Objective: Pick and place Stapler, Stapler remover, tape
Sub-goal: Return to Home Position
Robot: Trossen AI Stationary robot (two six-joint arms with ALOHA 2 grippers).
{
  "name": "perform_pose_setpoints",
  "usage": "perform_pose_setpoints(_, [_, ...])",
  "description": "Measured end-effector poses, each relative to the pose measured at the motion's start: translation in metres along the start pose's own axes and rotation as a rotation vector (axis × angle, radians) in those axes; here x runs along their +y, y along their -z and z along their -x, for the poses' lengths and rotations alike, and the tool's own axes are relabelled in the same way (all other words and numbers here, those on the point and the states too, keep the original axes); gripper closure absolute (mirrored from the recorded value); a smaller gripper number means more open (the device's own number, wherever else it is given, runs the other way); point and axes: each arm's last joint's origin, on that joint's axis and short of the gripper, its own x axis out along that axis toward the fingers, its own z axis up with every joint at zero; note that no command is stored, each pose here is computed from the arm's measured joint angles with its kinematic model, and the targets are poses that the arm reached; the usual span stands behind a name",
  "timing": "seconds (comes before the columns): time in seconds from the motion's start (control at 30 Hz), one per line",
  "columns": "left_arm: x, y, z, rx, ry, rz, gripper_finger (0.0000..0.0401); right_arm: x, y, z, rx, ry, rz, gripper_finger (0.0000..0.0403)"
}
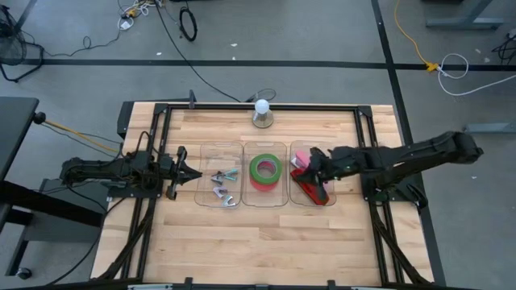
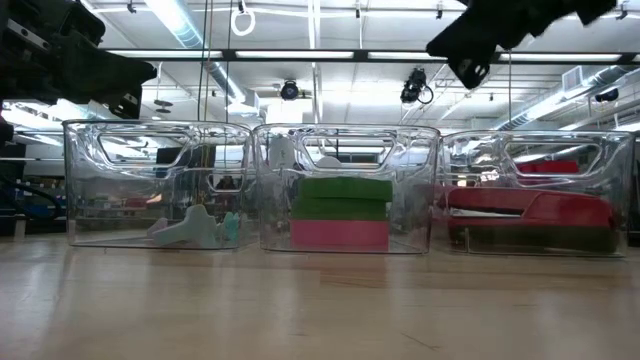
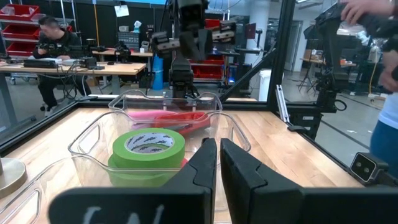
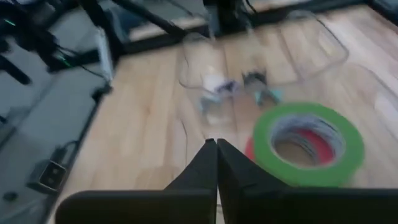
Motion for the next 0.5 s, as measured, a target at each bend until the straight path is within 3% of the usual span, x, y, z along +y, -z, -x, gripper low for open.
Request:
perform_pose_setpoints(0.27, [0.0,0.0,0.0,0.0,0.0,0.0,0.0376,-0.012,0.051,0.013,-0.268,-0.076,0.133,0.04])
perform_pose_setpoints(0.5, [0.0,0.0,0.0,0.0,0.0,0.0,0.0376,-0.023,0.095,0.028,-0.336,-0.075,0.21,0.0401])
